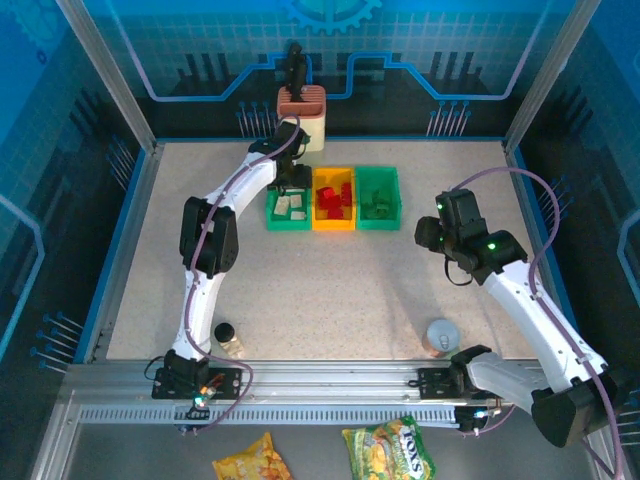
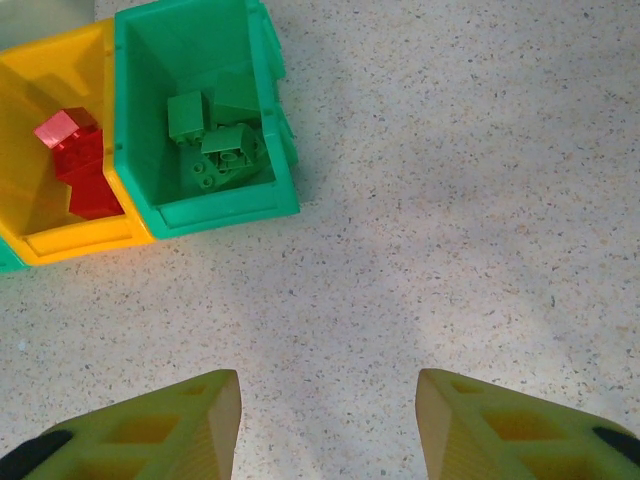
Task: Sort the legos into containers by color
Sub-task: Place the lego in the container.
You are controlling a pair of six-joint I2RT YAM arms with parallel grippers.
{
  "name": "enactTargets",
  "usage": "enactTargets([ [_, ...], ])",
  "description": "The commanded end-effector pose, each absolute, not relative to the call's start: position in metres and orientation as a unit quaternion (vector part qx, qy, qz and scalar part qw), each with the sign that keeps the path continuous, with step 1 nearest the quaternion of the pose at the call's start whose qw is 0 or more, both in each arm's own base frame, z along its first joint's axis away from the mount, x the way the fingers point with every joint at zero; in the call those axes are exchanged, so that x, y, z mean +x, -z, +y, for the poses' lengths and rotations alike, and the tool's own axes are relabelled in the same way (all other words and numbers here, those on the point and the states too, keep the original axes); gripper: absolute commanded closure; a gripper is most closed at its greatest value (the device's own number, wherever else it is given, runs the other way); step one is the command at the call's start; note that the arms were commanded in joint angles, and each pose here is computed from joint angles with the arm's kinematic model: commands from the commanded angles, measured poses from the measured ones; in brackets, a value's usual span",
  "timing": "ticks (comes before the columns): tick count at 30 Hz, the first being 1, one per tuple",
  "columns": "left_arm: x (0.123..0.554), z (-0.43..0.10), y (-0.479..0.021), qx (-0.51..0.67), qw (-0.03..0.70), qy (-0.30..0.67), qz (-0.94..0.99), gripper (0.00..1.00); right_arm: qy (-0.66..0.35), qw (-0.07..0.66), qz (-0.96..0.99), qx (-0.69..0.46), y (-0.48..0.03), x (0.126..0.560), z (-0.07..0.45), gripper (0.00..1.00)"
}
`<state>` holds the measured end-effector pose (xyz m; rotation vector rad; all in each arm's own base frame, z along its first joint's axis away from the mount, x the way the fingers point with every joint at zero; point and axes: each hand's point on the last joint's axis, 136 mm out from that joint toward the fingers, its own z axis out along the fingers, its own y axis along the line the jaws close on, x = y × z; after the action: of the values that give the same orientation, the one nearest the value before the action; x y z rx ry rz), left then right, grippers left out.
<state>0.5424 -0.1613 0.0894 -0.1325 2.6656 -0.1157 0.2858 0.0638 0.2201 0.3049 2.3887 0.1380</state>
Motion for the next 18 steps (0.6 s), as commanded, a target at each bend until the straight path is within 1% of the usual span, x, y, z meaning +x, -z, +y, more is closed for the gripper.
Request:
enactTargets([
  [1,0.539,-0.153,-0.085,-0.048,0.22,0.034,0.974,0.24,-0.046,0.369,0.919,0.132,-0.233,0.284,0.055,0.49],
  [3,0.538,-0.155,-0.091,-0.049,0.226,0.041,0.972,0.23,-0.047,0.37,0.918,0.132,-0.234,0.283,0.055,0.49],
  [10,0.528,-0.154,-0.121,-0.054,0.252,0.06,0.964,0.24,-0.042,0.37,0.92,0.126,-0.23,0.286,0.055,0.48],
  [12,0.522,-0.152,-0.132,-0.056,0.264,0.064,0.961,0.23,-0.038,0.37,0.921,0.12,-0.226,0.289,0.056,0.46],
  [18,0.5,-0.141,-0.16,-0.063,0.295,0.071,0.951,0.22,-0.021,0.367,0.925,0.099,-0.21,0.304,0.054,0.36],
])
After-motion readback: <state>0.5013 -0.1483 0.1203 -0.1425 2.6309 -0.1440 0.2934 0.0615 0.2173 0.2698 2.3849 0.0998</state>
